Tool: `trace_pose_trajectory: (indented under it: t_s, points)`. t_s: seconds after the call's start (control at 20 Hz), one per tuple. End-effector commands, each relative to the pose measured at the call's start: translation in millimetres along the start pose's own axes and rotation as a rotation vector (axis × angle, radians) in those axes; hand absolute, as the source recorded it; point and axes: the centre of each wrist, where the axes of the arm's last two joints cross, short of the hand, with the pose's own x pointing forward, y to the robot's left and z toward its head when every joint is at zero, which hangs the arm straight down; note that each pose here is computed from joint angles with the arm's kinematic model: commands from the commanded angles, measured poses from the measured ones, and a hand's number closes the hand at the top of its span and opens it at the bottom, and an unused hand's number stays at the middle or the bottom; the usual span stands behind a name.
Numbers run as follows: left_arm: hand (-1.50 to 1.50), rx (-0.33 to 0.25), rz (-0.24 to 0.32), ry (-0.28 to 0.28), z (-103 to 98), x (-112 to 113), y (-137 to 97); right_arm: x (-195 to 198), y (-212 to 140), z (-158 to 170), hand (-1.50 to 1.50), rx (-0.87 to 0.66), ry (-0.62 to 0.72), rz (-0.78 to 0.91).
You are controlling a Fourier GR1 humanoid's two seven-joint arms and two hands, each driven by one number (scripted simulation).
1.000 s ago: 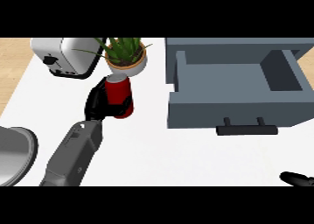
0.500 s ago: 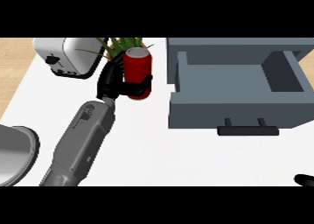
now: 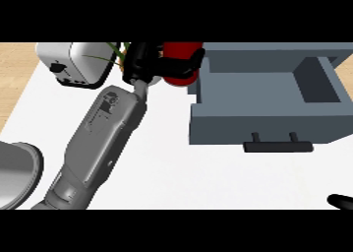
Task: Pick up the can, place it into the drawer and close the drawer
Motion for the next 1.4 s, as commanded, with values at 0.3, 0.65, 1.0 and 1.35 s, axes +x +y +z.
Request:
trace_pose_trajectory:
  t_s: [0.3,0.65,1.0,1.35]
  points:
    - [1.50,-0.026,-0.052,0.000,-29,73,-51,11,-9,1,-1.50,-0.008,-0.016,0.003]
    - [1.50,-0.023,-0.098,0.026,-52,98,-78,5,11,-9,-1.50,0.009,-0.026,-0.003]
    - [1.50,-0.017,-0.153,0.052,-58,95,-96,13,13,-6,-1.50,0.023,-0.035,-0.010]
    - [1.50,0.053,-0.208,0.042,-63,94,-102,15,9,-18,-1.50,0.041,-0.048,-0.036]
